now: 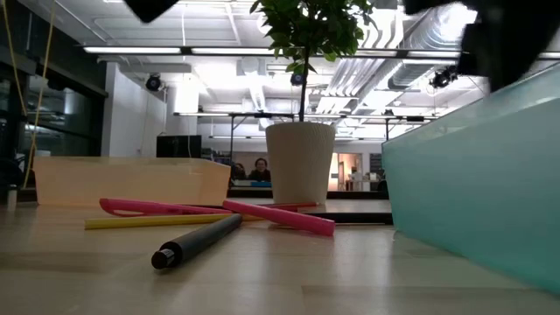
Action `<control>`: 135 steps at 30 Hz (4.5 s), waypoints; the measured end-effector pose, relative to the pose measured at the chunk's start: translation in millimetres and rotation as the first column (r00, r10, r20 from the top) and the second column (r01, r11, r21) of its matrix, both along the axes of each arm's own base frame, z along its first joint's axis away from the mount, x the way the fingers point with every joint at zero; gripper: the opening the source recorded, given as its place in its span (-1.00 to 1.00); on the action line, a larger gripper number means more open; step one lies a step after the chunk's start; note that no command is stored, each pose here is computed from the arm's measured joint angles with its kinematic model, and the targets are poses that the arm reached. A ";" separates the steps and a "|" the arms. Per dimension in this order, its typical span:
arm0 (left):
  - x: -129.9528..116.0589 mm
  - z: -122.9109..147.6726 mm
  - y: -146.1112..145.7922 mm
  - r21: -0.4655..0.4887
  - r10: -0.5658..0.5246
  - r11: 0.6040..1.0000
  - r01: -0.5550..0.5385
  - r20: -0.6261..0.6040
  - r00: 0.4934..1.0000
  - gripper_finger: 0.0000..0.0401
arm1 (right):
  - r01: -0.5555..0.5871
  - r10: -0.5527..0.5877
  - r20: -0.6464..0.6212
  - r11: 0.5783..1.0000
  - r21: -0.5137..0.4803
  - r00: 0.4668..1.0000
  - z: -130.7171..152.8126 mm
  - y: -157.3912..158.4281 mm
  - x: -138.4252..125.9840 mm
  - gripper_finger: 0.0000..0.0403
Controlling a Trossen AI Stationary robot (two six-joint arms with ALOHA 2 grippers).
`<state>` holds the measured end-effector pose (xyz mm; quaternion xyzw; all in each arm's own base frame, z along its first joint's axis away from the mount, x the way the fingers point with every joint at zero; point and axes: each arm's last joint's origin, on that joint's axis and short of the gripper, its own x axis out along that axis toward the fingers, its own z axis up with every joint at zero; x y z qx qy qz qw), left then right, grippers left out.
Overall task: Sort pens & pencils
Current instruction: Put the left pink pen into the orange bin
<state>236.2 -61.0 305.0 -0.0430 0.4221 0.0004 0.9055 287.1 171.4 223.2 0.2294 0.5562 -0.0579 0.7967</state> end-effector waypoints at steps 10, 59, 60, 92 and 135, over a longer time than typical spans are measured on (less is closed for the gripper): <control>0.5 -40.8 -2.3 -0.095 0.002 0.995 -0.004 -0.021 1.000 -0.75 | -0.031 0.048 0.187 0.995 -0.093 0.981 34.8 -29.4 34.1 -0.68; 34.2 -129.0 49.1 -0.100 -0.001 0.995 -0.029 -0.287 0.958 -0.34 | -0.053 0.131 0.398 0.978 -0.200 0.908 75.2 -67.6 61.4 -0.68; 34.1 -129.1 49.3 -0.092 -0.001 0.995 -0.027 -0.288 0.958 -0.34 | -0.054 0.132 0.397 0.978 -0.202 0.908 75.2 -67.8 61.4 -0.68; 77.7 -148.2 19.7 -0.032 -0.197 0.976 0.217 -0.563 0.803 -0.29 | 0.063 0.117 0.546 0.952 -0.299 0.830 134.3 -88.2 21.3 -0.68; 79.8 -158.6 30.9 0.003 -0.088 0.994 0.112 -0.603 0.793 -0.29 | 0.082 0.125 0.562 0.941 -0.329 0.818 143.9 -91.9 11.8 -0.68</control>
